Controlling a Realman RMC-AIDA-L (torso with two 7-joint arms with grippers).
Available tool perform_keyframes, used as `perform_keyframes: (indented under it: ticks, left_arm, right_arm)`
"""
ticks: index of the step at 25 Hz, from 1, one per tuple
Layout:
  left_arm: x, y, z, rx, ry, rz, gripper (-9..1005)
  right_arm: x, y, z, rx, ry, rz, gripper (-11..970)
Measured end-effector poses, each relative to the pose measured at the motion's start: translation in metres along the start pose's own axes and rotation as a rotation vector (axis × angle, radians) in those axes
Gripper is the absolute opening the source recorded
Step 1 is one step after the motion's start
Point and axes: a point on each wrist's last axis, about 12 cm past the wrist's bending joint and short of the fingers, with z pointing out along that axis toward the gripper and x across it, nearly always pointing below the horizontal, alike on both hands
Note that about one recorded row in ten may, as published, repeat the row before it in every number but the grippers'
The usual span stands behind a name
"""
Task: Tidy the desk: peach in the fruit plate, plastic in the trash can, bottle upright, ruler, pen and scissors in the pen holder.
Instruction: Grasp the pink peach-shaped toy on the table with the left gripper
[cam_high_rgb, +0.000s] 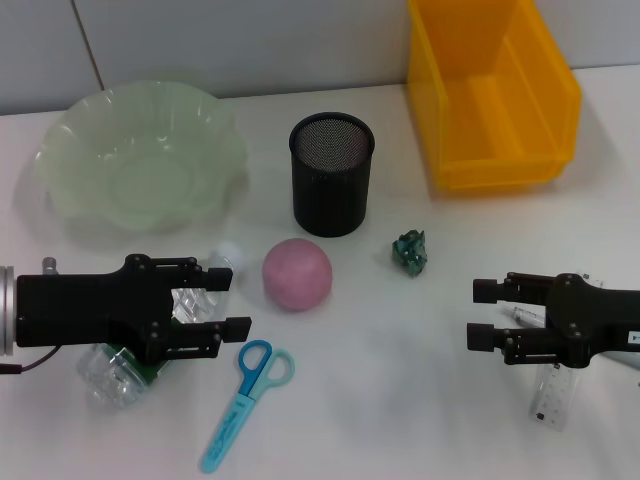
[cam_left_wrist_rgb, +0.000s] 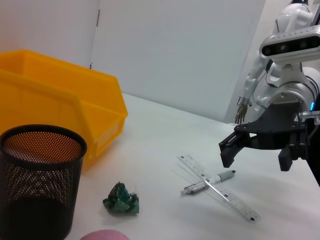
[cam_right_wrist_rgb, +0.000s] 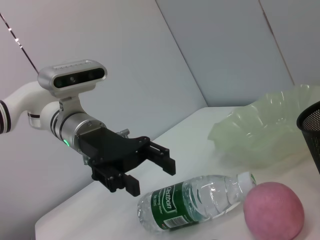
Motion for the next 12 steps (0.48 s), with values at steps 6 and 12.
perform_keyframes:
  ticks: [6,12]
  left_arm:
    - [-0.0001,0.0001,0.0001,0.000,0.001,0.000,676]
    - [-0.0003,0.0000,0.0006,0.001,0.001,0.001,676]
  right_arm:
    - [0.0000,0.0001,0.0001,-0.001,0.000,0.000,820]
    - [0.0001,0.0001,0.0003,-0.002,0.002,-0.001,820]
